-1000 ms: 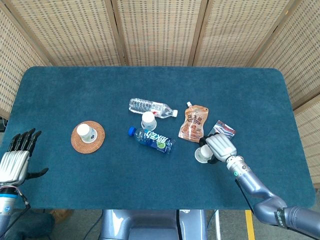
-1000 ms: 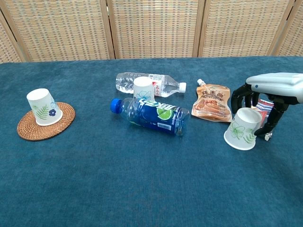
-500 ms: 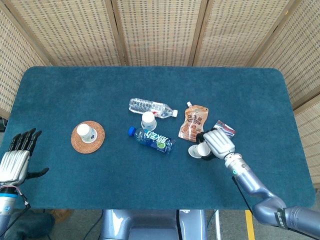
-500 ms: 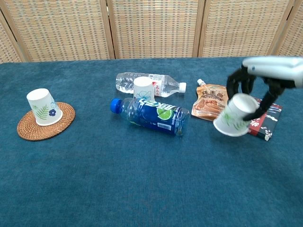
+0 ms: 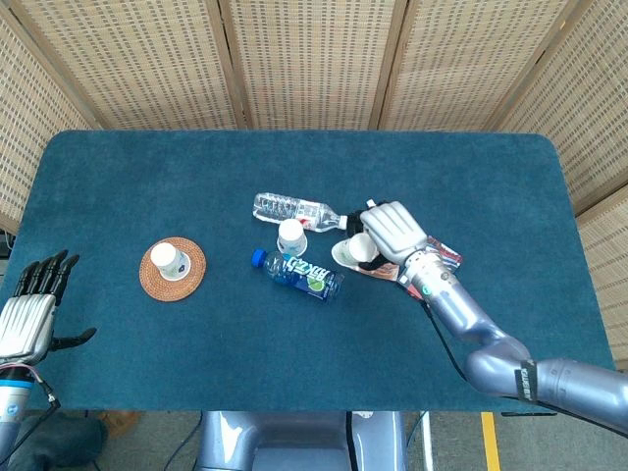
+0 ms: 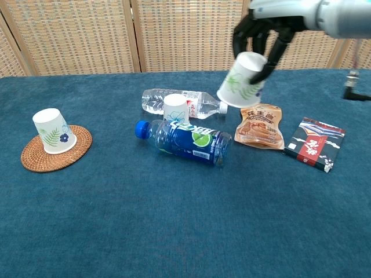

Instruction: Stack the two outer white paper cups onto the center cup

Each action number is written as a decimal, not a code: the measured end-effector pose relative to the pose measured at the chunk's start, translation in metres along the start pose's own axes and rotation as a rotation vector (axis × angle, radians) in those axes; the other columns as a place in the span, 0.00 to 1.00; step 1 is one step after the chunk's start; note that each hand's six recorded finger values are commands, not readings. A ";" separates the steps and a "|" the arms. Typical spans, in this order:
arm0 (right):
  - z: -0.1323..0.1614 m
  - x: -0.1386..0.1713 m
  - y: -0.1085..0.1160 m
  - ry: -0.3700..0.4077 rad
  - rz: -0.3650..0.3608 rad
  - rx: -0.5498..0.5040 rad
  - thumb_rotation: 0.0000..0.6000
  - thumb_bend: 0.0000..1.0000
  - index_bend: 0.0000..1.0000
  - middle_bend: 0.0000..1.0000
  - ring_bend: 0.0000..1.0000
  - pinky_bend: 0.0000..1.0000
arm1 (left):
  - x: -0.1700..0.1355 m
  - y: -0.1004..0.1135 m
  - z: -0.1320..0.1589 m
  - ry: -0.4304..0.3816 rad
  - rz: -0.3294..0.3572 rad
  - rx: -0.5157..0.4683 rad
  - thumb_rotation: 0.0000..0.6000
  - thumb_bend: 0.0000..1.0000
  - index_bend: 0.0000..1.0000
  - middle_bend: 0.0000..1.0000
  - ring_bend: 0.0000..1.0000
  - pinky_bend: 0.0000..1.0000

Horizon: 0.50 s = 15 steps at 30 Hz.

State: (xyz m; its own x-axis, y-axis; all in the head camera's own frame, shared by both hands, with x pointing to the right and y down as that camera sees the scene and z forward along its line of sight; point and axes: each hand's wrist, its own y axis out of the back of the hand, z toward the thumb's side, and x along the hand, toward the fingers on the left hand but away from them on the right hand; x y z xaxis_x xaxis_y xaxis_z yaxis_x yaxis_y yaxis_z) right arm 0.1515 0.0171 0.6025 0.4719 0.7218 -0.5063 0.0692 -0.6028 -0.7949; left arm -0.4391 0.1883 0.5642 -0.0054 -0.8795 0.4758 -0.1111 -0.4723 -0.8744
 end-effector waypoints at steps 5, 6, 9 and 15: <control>0.029 -0.041 0.002 0.003 0.018 0.029 1.00 0.36 0.53 0.57 0.51 0.42 | 0.004 -0.003 -0.003 0.018 -0.017 -0.003 1.00 0.00 0.00 0.00 0.00 0.00; 0.034 -0.047 0.002 0.003 0.020 0.033 1.00 0.37 0.53 0.57 0.51 0.42 | 0.005 -0.003 -0.004 0.022 -0.021 -0.004 1.00 0.00 0.00 0.00 0.00 0.00; 0.051 -0.065 0.001 0.006 0.028 0.044 1.00 0.37 0.53 0.57 0.51 0.42 | 0.008 -0.004 -0.006 0.034 -0.029 -0.006 1.00 0.00 0.00 0.00 0.00 0.00; 0.080 -0.094 -0.004 0.007 0.038 0.052 1.00 0.37 0.53 0.57 0.51 0.42 | 0.013 -0.005 -0.010 0.055 -0.040 -0.012 1.00 0.00 0.00 0.00 0.00 0.00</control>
State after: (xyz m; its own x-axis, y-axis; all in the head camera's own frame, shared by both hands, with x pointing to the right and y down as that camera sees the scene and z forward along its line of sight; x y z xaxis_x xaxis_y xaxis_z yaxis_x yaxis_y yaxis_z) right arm 0.0370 -0.0214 0.6262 0.4792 0.6961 -0.5346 0.0055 -0.6115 -0.7913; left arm -0.4491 0.1796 0.5757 -0.0552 -0.8554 0.5150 -0.1243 -0.5059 -0.8536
